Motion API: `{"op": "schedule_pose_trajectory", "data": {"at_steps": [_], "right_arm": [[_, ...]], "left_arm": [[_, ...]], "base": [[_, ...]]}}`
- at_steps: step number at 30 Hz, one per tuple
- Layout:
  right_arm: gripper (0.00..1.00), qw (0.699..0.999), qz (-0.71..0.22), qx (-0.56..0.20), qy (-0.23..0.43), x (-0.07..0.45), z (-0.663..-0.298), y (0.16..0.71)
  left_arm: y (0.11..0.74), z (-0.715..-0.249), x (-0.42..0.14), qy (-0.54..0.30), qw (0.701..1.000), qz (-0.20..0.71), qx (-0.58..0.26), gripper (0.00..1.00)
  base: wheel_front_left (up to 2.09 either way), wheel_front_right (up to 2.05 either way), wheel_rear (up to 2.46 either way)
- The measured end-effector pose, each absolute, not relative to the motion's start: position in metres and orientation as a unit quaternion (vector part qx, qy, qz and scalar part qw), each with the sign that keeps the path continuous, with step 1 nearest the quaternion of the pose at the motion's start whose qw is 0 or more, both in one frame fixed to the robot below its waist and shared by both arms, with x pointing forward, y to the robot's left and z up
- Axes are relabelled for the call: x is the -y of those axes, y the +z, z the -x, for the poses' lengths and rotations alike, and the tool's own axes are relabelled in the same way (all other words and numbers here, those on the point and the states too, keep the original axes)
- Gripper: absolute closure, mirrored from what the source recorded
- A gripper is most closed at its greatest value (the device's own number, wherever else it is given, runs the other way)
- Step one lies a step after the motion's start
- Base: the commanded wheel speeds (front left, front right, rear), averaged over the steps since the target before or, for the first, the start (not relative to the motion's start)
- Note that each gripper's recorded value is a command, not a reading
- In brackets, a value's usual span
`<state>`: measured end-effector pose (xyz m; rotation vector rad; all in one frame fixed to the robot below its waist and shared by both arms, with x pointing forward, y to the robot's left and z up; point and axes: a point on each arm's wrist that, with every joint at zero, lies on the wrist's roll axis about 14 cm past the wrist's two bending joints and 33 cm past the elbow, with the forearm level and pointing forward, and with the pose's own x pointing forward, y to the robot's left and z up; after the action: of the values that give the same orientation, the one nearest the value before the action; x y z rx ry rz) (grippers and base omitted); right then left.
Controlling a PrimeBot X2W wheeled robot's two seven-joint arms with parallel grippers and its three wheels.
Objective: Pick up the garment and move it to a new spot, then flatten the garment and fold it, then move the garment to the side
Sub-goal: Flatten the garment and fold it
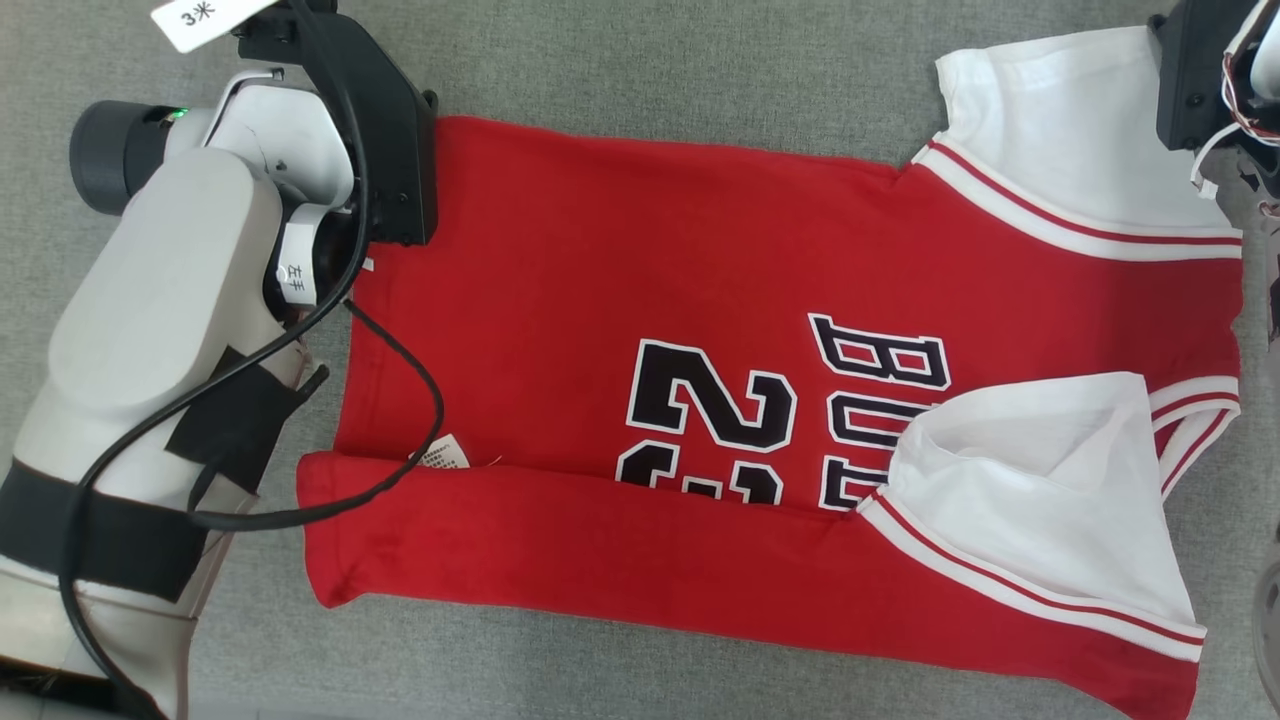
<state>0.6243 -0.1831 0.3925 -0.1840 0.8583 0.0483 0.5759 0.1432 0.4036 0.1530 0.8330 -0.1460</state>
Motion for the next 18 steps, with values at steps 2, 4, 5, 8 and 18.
{"op": "schedule_pose_trajectory", "data": {"at_steps": [2, 4, 5, 8, 18], "right_arm": [[0.00, 0.905, 0.089, -0.415, 0.023, 0.183, -0.624, 0.393], [0.00, 0.905, 0.089, -0.415, 0.024, 0.183, -0.625, 0.394], [0.00, 0.905, 0.090, -0.415, 0.023, 0.183, -0.625, 0.393], [0.00, 0.904, 0.091, -0.417, 0.024, 0.182, -0.624, 0.391], [0.00, 0.903, 0.093, -0.418, 0.024, 0.182, -0.625, 0.387]], "left_arm": [[0.404, -0.574, -0.144, -0.070, 0.908, -0.074, -0.407, 0.00], [0.401, -0.570, -0.147, -0.069, 0.903, -0.074, -0.417, 0.00], [0.399, -0.568, -0.148, -0.067, 0.901, -0.073, -0.422, 0.00], [0.394, -0.562, -0.147, -0.068, 0.897, -0.070, -0.432, 0.00], [0.388, -0.563, -0.144, -0.069, 0.897, -0.067, -0.432, 1.00]], "base": [[0.00, 0.00, 0.00], [0.00, 0.00, 0.00], [0.00, 0.00, 0.00], [0.00, 0.00, 0.00], [0.00, 0.00, 0.00]]}}
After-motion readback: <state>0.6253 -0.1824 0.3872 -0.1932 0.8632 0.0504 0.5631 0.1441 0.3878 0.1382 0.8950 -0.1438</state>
